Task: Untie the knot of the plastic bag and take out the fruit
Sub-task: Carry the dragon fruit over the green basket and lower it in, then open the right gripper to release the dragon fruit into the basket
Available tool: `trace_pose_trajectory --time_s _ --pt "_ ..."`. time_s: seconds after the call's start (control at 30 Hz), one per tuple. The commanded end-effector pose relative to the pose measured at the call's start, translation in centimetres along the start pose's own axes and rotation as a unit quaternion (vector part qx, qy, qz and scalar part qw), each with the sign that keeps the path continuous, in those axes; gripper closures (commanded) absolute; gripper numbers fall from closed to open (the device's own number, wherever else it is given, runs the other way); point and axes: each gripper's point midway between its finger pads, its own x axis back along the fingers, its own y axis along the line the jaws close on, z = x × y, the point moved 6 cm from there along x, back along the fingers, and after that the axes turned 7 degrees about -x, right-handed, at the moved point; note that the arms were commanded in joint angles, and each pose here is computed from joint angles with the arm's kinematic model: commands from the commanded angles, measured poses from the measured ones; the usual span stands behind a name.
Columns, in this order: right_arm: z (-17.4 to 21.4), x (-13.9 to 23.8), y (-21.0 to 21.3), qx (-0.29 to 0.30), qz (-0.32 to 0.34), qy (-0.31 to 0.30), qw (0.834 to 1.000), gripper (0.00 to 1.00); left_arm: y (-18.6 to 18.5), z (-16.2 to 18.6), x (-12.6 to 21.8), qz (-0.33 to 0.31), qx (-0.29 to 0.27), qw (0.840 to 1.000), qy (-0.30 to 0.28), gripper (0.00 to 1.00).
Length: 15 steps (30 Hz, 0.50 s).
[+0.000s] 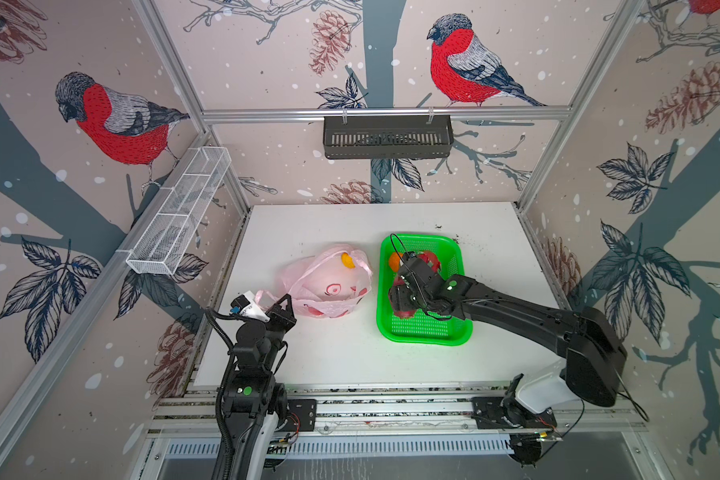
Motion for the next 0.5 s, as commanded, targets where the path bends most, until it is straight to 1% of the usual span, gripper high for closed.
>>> trace_pose_trajectory --time_s 0.0,0.2,0.47 --pt "0.1 -0.7 0.4 -0.004 -0.007 -0.004 1.0 0.58 -0.1 -0.2 0.1 -0.002 -0.002 1.0 -0.006 1.0" --pt "0.8 -2.1 0.1 -0.003 0.004 0.008 1.0 0.56 0.0 -0.2 0.2 -0.004 -0.004 1.0 -0.005 1.0" --pt "1.3 -3.5 -0.4 -0.005 0.015 0.02 1.0 0.52 0.1 -0.1 0.2 -0.005 -0.003 1.0 -0.006 1.0"
